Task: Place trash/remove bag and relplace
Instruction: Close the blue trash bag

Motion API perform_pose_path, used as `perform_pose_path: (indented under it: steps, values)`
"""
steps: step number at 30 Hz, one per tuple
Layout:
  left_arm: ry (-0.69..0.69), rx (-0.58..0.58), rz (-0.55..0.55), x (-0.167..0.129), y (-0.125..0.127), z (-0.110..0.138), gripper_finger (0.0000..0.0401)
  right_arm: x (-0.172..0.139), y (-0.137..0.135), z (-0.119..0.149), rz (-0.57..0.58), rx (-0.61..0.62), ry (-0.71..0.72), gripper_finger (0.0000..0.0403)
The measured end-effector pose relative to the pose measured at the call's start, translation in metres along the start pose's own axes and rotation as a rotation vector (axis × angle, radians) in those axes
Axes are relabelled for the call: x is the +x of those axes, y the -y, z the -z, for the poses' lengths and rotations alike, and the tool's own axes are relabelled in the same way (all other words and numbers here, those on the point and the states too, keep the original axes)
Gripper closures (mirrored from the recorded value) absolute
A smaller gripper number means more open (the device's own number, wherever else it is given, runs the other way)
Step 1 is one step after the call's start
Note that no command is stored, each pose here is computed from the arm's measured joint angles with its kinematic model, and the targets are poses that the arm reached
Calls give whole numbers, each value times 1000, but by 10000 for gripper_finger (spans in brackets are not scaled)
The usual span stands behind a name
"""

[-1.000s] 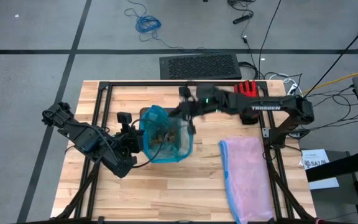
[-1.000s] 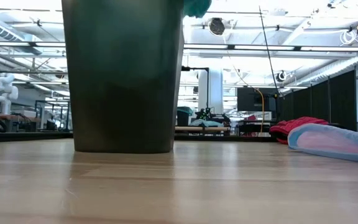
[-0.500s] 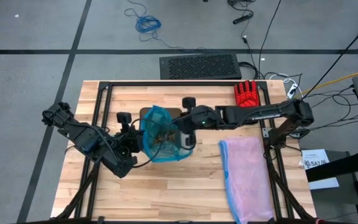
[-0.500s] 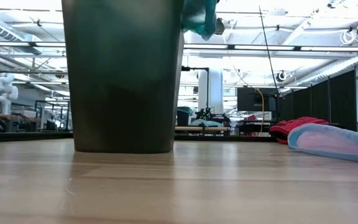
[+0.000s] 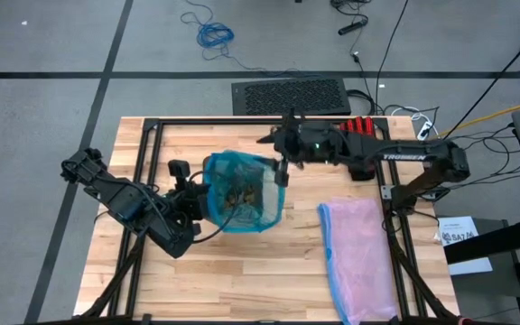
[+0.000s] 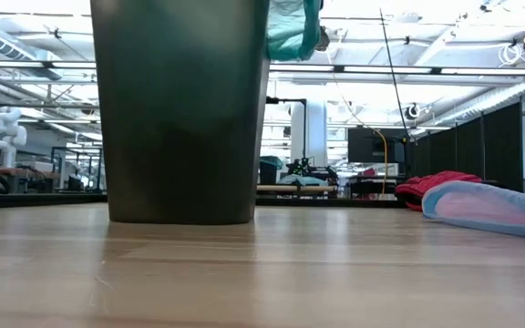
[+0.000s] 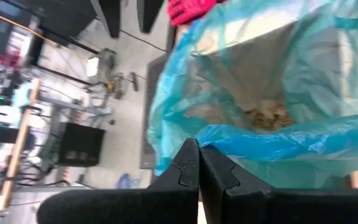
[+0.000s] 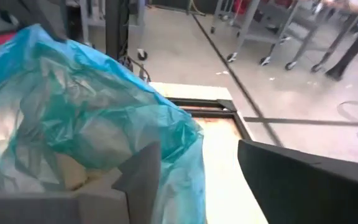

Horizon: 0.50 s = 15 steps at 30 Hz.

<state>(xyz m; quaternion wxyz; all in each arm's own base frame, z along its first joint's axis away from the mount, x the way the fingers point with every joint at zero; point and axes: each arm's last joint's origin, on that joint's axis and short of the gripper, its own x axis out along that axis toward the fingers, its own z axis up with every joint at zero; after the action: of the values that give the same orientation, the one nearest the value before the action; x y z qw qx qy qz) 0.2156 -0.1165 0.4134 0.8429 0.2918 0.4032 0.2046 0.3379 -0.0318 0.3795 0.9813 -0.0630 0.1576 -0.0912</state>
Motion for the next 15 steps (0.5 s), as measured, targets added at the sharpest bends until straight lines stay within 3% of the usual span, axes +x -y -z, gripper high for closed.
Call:
perform_pose_path:
  steps: [9, 15]
  values:
    - [24, 85, -61, -2, 0, 0, 400, 5, 36, 4, -65, -7, 34, 198]
    - [80, 167, -111, -13, 5, 0, 400, 4, 43, 2, -300, -61, 115, 201]
